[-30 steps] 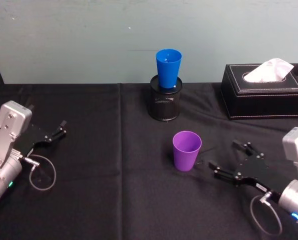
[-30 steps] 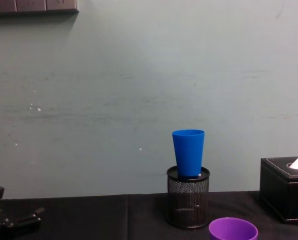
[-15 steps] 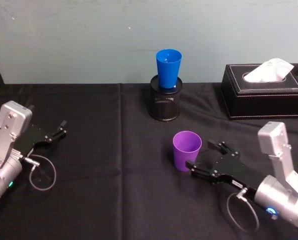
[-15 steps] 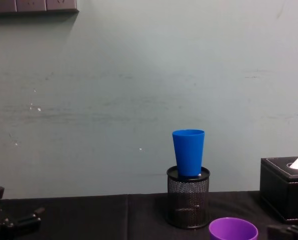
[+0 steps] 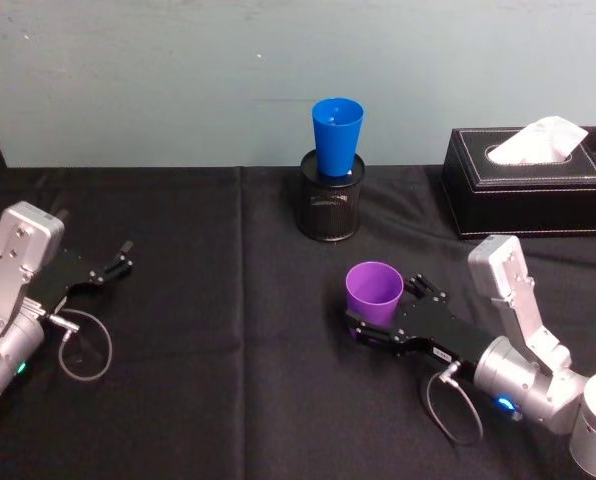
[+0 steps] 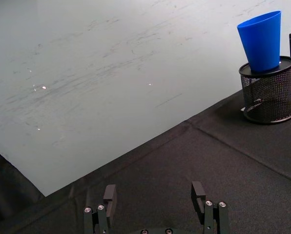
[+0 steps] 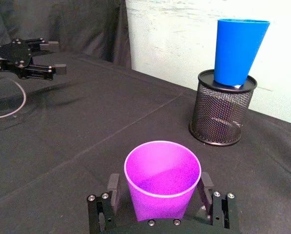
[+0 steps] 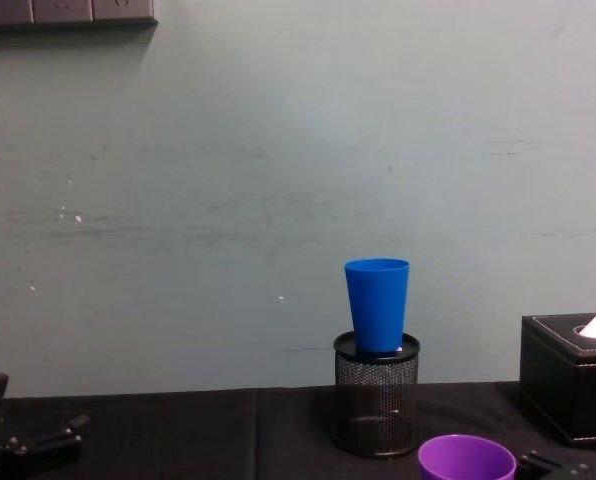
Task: Pick up one cup with a gripper and tap it against the other cup.
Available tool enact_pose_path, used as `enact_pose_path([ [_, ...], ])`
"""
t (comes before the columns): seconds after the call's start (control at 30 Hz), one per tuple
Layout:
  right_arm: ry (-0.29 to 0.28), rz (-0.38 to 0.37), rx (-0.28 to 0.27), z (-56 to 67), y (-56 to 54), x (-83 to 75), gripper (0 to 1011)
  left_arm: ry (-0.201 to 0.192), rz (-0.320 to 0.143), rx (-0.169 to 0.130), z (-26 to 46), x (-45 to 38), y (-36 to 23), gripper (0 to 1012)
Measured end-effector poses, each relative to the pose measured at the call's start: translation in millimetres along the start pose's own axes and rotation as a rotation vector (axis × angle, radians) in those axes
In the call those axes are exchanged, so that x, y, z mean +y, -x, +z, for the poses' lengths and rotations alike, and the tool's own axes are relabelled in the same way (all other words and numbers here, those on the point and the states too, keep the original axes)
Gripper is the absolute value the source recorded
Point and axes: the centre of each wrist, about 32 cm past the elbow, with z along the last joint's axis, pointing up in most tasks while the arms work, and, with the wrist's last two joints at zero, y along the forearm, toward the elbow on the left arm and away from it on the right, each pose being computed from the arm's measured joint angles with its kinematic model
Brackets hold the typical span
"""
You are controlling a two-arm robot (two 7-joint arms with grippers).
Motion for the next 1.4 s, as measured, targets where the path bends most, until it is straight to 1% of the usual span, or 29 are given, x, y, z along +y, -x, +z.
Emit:
enact_pose_path([
  [0.17,-0.003,-0.008,0.004,-2.1,-0.3,8.7,1003,0.000,0.000,0.000,0.0,0.0,0.0,1000],
  [0.37,-0.005,-0.017,0.015,-3.2,0.4,12.2,890,0.000,0.000,0.000,0.0,0.0,0.0,1000],
  [0.43,-0.007,-0.020,0.018,-2.9,0.2,12.8,821,0.000,0.000,0.000,0.0,0.0,0.0,1000],
  [0.47,-0.008,-0.021,0.019,-2.8,0.3,13.0,813,0.000,0.000,0.000,0.0,0.0,0.0,1000],
  [0.5,-0.009,-0.021,0.020,-2.9,0.7,13.2,783,0.000,0.000,0.000,0.0,0.0,0.0,1000],
  [0.73,-0.017,-0.019,0.016,1.0,1.3,12.5,743,0.000,0.000,0.000,0.0,0.0,0.0,1000],
  [0.8,-0.025,-0.018,0.012,5.4,1.9,12.0,737,0.000,0.000,0.000,0.0,0.0,0.0,1000],
  [0.83,-0.030,-0.018,0.005,10.3,1.8,11.2,737,0.000,0.000,0.000,0.0,0.0,0.0,1000],
  [0.9,-0.033,-0.017,-0.004,16.2,1.4,10.5,738,0.000,0.000,0.000,0.0,0.0,0.0,1000],
  [0.93,-0.039,-0.017,-0.013,23.4,0.7,9.9,738,0.000,0.000,0.000,0.0,0.0,0.0,1000],
  [1.0,-0.044,-0.018,-0.022,31.6,0.1,9.2,738,0.000,0.000,0.000,0.0,0.0,0.0,1000],
  [1.03,-0.050,-0.019,-0.029,39.2,-0.8,8.5,738,0.000,0.000,0.000,0.0,0.0,0.0,1000],
  [1.1,-0.056,-0.019,-0.036,46.7,-1.5,7.9,738,0.000,0.000,0.000,0.0,0.0,0.0,1000],
  [1.13,-0.059,-0.018,-0.042,54.4,-2.2,7.4,738,0.000,0.000,0.000,0.0,0.0,0.0,1000],
  [1.17,-0.063,-0.017,-0.045,58.2,-2.6,7.1,738,0.000,0.000,0.000,0.0,0.0,0.0,1000],
  [1.3,-0.069,-0.011,-0.054,70.7,-3.4,6.3,737,0.000,0.000,0.000,0.0,0.0,0.0,1000],
  [1.4,-0.065,-0.008,-0.052,75.2,-3.5,6.4,738,0.000,0.000,0.000,0.0,0.0,0.0,1000],
])
